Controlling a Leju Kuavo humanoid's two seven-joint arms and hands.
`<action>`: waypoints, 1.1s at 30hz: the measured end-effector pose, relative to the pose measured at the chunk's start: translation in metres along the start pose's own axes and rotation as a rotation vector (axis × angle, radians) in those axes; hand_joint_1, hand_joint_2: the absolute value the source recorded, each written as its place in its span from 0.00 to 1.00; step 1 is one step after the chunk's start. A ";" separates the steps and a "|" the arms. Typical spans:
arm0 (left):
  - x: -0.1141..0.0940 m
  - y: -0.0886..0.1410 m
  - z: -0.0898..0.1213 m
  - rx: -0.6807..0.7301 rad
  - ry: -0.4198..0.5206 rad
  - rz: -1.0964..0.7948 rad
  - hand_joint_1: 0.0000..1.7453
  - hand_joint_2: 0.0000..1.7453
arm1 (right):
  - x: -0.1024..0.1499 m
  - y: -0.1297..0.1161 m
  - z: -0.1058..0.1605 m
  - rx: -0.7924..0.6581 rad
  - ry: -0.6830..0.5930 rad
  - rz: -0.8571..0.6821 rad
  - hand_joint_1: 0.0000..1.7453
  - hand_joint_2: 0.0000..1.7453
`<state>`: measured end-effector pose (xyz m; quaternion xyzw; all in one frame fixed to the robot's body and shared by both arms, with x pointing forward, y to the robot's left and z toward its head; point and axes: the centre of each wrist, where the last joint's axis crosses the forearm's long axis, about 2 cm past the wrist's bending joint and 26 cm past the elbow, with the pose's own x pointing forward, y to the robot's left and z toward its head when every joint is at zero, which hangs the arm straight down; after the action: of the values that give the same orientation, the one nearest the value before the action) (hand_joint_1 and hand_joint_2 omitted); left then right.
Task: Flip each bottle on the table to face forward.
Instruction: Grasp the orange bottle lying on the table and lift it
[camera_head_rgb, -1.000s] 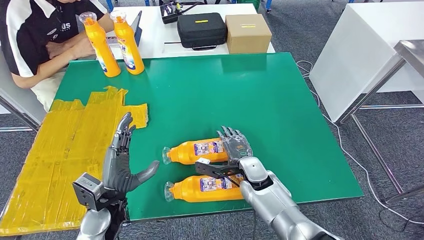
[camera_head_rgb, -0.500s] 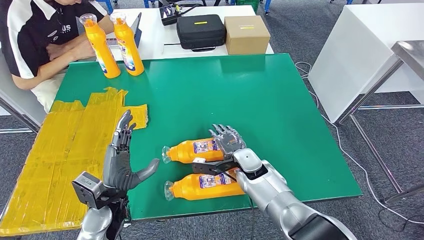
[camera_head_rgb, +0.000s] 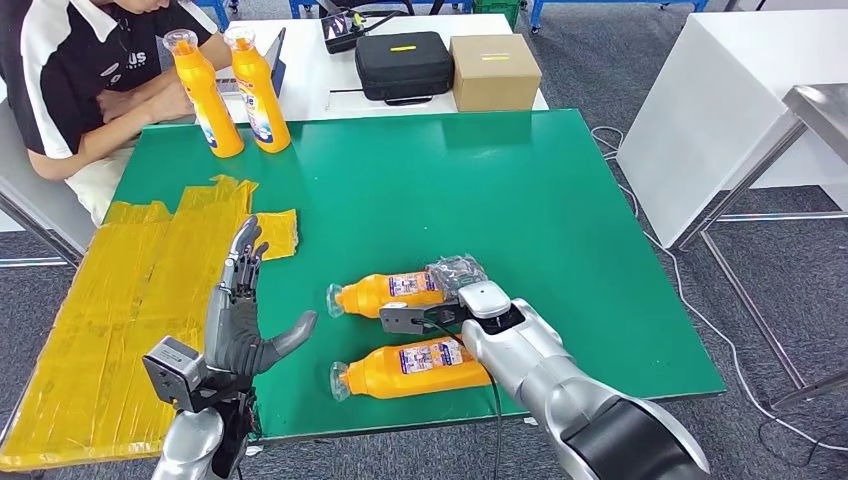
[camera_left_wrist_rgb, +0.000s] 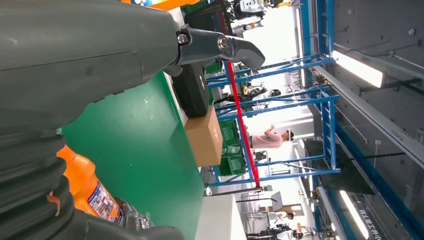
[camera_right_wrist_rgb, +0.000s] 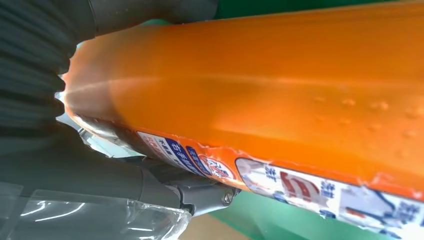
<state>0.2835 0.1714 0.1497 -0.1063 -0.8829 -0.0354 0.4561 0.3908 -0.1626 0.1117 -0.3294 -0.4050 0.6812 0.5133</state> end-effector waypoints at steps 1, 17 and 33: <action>0.000 0.000 0.000 0.000 0.000 0.000 0.00 1.00 | 0.000 0.000 0.000 0.001 0.001 0.000 1.00 1.00; -0.002 -0.001 0.008 0.015 0.022 0.009 0.00 1.00 | -0.004 0.011 0.002 -0.137 0.117 -0.049 1.00 1.00; -0.009 -0.023 0.018 -0.093 0.222 0.130 0.00 1.00 | 0.000 0.037 0.073 -0.949 -0.091 -0.768 1.00 1.00</action>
<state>0.2693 0.1503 0.1331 -0.1796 -0.8155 -0.0581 0.5471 0.3121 -0.1836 0.1119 -0.3234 -0.7755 0.2061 0.5015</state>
